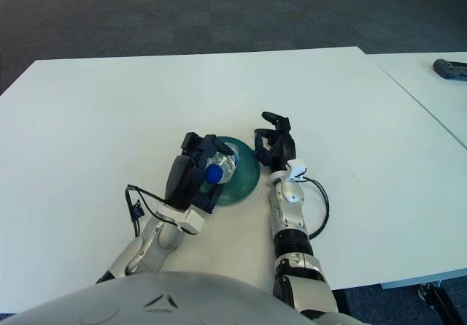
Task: Put the bottle into the plate.
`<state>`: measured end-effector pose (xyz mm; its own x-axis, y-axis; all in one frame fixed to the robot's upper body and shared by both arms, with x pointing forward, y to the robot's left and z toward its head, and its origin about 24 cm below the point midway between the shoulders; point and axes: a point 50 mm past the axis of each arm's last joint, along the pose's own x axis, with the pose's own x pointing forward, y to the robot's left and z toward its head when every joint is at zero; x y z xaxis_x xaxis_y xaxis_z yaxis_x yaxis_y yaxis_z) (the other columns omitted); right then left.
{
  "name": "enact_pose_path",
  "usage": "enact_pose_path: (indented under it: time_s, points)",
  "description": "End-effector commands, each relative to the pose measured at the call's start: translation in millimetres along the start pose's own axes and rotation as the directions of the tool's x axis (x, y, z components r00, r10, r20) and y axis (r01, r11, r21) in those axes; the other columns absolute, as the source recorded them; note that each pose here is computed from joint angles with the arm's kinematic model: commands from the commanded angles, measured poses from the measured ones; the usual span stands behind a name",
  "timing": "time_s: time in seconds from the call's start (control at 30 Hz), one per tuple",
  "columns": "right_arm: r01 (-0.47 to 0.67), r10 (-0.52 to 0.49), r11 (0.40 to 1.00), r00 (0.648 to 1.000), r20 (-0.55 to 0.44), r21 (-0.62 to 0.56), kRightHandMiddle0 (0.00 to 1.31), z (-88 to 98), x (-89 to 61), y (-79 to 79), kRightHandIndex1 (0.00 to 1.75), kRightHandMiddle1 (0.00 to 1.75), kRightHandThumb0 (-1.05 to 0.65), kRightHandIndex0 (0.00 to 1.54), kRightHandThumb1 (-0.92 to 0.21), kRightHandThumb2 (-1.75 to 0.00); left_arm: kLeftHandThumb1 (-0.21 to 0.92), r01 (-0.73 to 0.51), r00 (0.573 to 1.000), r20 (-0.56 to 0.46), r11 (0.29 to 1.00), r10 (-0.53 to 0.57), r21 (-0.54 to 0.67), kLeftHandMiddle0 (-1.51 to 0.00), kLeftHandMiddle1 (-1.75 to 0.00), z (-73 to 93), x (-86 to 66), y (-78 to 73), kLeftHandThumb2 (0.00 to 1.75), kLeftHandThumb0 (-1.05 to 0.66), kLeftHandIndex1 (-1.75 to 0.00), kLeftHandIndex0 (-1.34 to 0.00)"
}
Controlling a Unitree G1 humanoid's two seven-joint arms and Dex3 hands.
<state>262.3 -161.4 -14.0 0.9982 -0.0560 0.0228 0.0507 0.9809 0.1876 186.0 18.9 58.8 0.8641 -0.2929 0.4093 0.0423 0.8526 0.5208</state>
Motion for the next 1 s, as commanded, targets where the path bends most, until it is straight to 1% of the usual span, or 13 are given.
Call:
enact_pose_path:
  time_s: [0.0, 0.17, 0.27, 0.33, 0.43, 0.47, 0.53, 0.57, 0.6, 0.63, 0.7, 0.83, 0.97]
  points:
    - [0.083, -0.070, 0.995, 0.972, -0.225, 0.053, 0.00, -47.6, -44.6, -7.1, 1.52, 1.20, 0.39, 0.55, -0.59, -0.80, 0.00, -0.007, 1.000, -0.006, 1.000, 0.007, -0.014, -0.88, -1.62, 0.5, -1.1, 0.1, 1.63, -0.01, -1.75, -0.63]
    - [0.081, -0.070, 0.996, 0.974, -0.214, 0.044, 0.00, -44.9, -46.1, -7.7, 1.53, 1.15, 0.39, 0.54, -0.61, -0.79, 0.00, -0.006, 1.000, -0.018, 1.000, 0.006, -0.015, -0.88, -1.61, -1.3, -4.6, -3.0, 1.63, -0.01, -1.75, -0.63]
    - [0.099, -0.087, 0.994, 0.961, -0.264, 0.034, 0.00, -55.9, -49.7, -16.6, 1.55, 1.15, 0.38, 0.51, -0.63, -0.77, 0.00, -0.001, 0.999, -0.041, 1.000, 0.001, -0.006, -0.88, -1.62, -12.9, -4.2, -6.0, 1.63, 0.00, -1.75, -0.63]
    - [0.109, -0.098, 0.994, 0.953, -0.288, 0.024, 0.00, -60.4, -47.1, -21.0, 1.55, 1.16, 0.37, 0.47, -0.71, -0.66, 0.00, 0.004, 0.998, -0.057, 1.000, -0.004, -0.004, -0.87, -1.64, -20.3, -3.6, -8.8, 1.64, 0.00, -1.75, -0.63]
    - [0.109, -0.104, 0.994, 0.960, -0.259, 0.004, 0.00, -57.0, -47.5, -19.2, 1.53, 1.16, 0.36, 0.44, -0.81, -0.50, 0.02, 0.020, 0.995, -0.094, 1.000, -0.021, -0.019, -0.84, -1.68, -25.5, -5.5, -13.3, 1.64, 0.00, -1.75, -0.62]
    - [0.107, -0.104, 0.994, 0.961, -0.256, 0.000, 0.00, -56.8, -47.5, -19.4, 1.53, 1.16, 0.35, 0.43, -0.85, -0.44, 0.12, 0.022, 0.994, -0.104, 0.999, -0.025, -0.025, -0.97, -1.71, -26.0, -6.0, -14.2, 1.53, -0.18, -1.75, -0.62]
    - [0.106, -0.103, 0.994, 0.961, -0.255, -0.005, 0.00, -57.4, -47.6, -20.1, 1.53, 1.16, 0.35, 0.42, -0.87, -0.40, 0.19, 0.025, 0.992, -0.120, 0.999, -0.030, -0.037, -1.06, -1.72, -25.9, -6.3, -15.1, 1.46, -0.28, -1.75, -0.62]
    - [0.105, -0.103, 0.994, 0.962, -0.254, -0.005, 0.00, -57.5, -47.8, -20.3, 1.53, 1.16, 0.35, 0.41, -0.90, -0.36, 0.25, 0.027, 0.991, -0.132, 0.999, -0.033, -0.044, -1.14, -1.73, -25.9, -6.8, -15.6, 1.38, -0.37, -1.75, -0.61]
    - [0.104, -0.102, 0.995, 0.962, -0.254, -0.006, 0.00, -57.5, -47.9, -20.4, 1.47, 1.16, 0.17, 0.42, -0.90, -0.44, 0.27, 0.028, 0.989, -0.141, 0.998, -0.035, -0.049, -1.15, -1.74, -25.9, -7.2, -16.0, 1.36, -0.39, -1.75, -0.60]
    - [0.103, -0.102, 0.995, 0.962, -0.254, -0.006, 0.00, -57.6, -47.9, -20.5, 1.33, 1.15, -0.08, 0.48, -0.90, -0.56, 0.30, 0.029, 0.989, -0.146, 0.998, -0.036, -0.052, -1.17, -1.74, -26.0, -7.4, -16.3, 1.32, -0.41, -1.75, -0.59]
    - [0.108, -0.104, 0.994, 0.959, -0.262, 0.002, 0.00, -58.7, -48.5, -21.8, 1.15, 1.14, -0.36, 0.53, -0.90, -0.68, 0.35, 0.019, 0.986, -0.162, 0.998, -0.029, -0.061, -1.18, -1.74, -26.5, -7.9, -17.0, 1.27, -0.43, -1.75, -0.57]
    - [0.113, -0.103, 0.993, 0.956, -0.274, 0.021, 0.00, -60.2, -48.1, -22.4, 1.04, 1.14, -0.52, 0.55, -0.91, -0.72, 0.39, 0.001, 0.984, -0.178, 0.997, -0.014, -0.073, -1.16, -1.75, -27.3, -8.0, -18.0, 1.22, -0.44, -1.75, -0.54]
    - [0.113, -0.098, 0.993, 0.955, -0.280, 0.035, 0.00, -60.9, -48.0, -23.3, 1.01, 1.14, -0.58, 0.53, -0.92, -0.73, 0.42, -0.001, 0.982, -0.188, 0.996, -0.015, -0.086, -1.14, -1.75, -27.5, -8.0, -19.1, 1.18, -0.44, -1.75, -0.52]
